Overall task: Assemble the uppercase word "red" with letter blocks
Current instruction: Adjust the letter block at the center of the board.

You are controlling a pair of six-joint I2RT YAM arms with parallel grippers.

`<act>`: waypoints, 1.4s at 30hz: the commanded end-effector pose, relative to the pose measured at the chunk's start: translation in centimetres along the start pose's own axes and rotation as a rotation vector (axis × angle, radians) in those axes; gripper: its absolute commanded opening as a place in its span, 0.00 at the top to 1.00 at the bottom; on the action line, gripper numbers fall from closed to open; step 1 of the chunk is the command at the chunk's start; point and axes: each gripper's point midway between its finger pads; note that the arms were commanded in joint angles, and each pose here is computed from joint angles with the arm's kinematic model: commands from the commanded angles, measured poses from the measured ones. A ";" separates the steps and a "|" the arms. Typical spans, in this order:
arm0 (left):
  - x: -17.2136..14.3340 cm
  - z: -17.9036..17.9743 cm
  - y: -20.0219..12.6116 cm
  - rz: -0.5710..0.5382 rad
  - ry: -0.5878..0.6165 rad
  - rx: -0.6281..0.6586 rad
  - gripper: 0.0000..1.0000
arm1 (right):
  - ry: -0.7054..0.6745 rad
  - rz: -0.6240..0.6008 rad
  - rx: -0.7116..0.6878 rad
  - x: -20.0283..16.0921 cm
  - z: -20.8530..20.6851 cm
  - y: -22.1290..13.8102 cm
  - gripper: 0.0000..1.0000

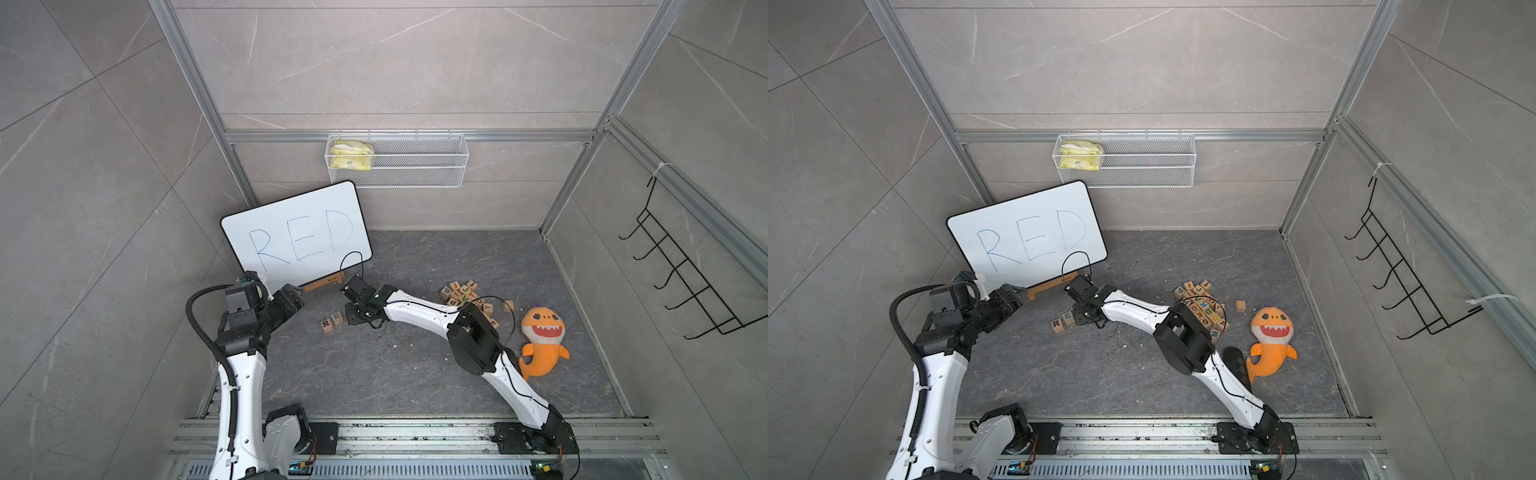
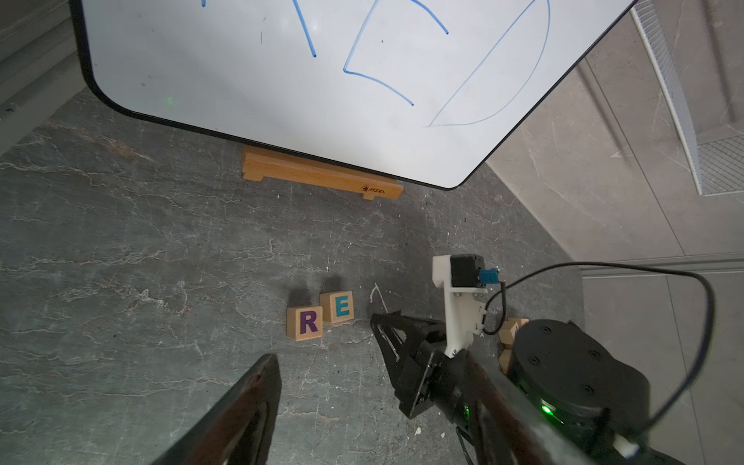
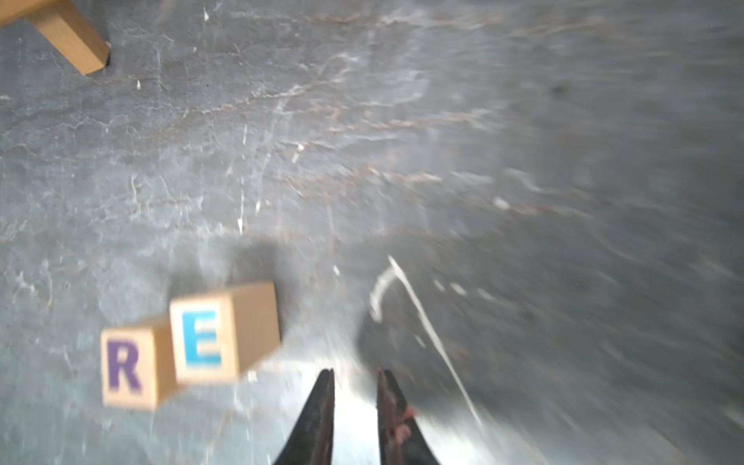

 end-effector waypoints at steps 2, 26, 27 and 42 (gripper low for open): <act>-1.0 -2.1 0.6 0.045 0.037 -0.091 0.28 | -0.014 -0.170 -0.035 3.5 -1.3 -8.3 0.77; -19.4 -9.2 2.4 0.556 0.577 -0.284 0.28 | 0.397 -0.154 -0.497 -10.5 -28.6 -20.6 0.71; -19.3 -9.1 2.5 0.549 0.581 -0.272 0.27 | 0.412 -0.155 -0.516 -10.6 -29.2 -20.5 0.71; -18.2 -8.2 2.4 0.500 0.607 -0.207 0.26 | 0.531 -0.046 -0.560 -11.9 -34.3 -17.5 0.69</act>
Point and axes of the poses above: each gripper's point midway between its finger pads, its own y axis out along the fingers, its own z axis along the line the jaws close on, x = y × z, and after that the axes turned 7 degrees about -y, right-handed
